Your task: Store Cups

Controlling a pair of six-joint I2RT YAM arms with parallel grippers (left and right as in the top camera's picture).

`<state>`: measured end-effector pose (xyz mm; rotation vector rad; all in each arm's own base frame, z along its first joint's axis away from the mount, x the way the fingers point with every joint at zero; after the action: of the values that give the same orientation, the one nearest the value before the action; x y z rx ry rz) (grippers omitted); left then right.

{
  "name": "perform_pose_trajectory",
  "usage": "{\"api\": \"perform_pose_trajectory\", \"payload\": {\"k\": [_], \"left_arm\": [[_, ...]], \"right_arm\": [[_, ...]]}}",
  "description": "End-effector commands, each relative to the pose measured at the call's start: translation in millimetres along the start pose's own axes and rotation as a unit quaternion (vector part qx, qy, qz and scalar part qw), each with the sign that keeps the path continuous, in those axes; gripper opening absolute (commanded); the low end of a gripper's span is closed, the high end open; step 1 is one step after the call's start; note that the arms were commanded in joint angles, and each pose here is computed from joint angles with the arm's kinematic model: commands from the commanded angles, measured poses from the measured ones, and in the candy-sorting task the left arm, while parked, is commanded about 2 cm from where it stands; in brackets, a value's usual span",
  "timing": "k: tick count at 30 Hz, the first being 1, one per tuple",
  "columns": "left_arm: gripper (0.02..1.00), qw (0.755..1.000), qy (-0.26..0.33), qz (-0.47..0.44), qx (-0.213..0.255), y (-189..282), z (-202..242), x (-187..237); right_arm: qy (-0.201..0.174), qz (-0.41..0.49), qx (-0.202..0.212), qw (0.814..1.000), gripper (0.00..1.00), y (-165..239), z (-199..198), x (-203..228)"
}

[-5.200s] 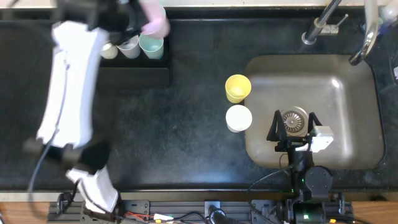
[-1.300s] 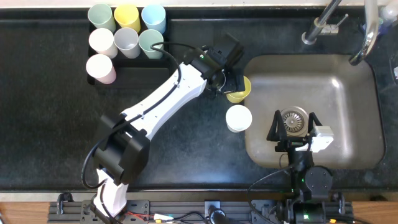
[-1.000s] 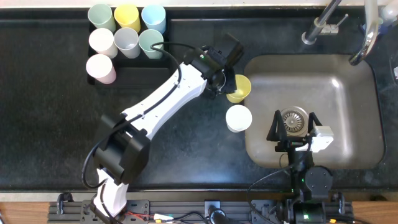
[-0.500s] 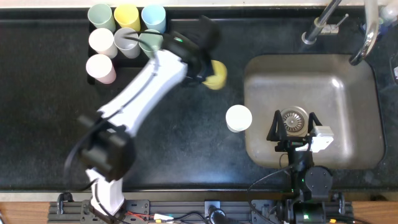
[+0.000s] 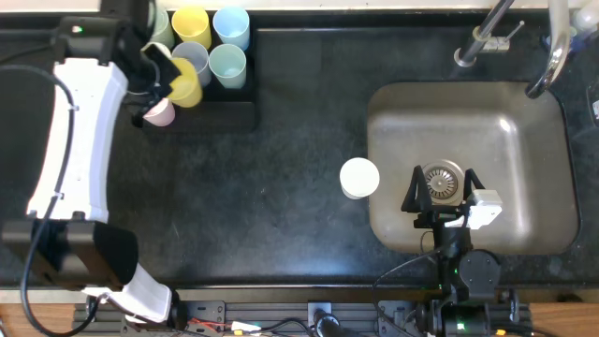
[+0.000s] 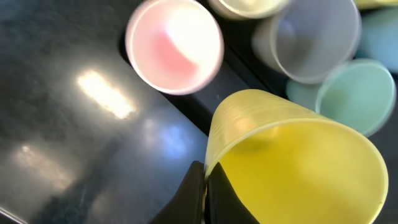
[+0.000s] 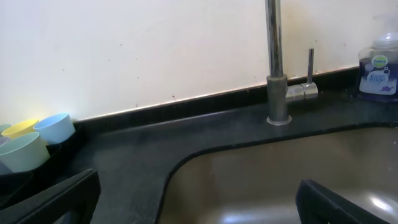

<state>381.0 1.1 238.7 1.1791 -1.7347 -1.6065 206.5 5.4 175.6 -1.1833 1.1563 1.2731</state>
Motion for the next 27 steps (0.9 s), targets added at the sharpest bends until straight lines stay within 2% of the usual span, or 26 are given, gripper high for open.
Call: {"api": "perform_pose_trajectory", "payload": {"k": [1, 13, 27], "left_arm": [[0.036, 1.0, -0.009, -0.009, -0.007, -20.4, 2.7, -3.2], [0.036, 1.0, -0.005, 0.018, -0.015, -69.3, 6.3, 8.1], [0.036, 0.999, -0.007, 0.031, -0.037, -103.3, 2.8, 8.7]], "right_arm": [[-0.002, 0.001, -0.002, 1.0, 0.998, -0.4, 0.7, 3.6], [-0.002, 0.001, -0.002, 1.0, 0.998, -0.4, 0.7, 3.6], [-0.002, 0.001, -0.002, 1.0, 0.996, -0.4, 0.7, 3.6]]}}
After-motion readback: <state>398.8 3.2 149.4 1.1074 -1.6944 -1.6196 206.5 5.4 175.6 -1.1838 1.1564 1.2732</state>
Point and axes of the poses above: each gripper's point midway between its finger pads, its own y axis back along the fingers, its own z axis along the line the jaws close on, x = y × z, the point moved 4 cm from there along y, back along the fingers, and after that the axes turned 11 degrees about y, right-handed, at the moved point
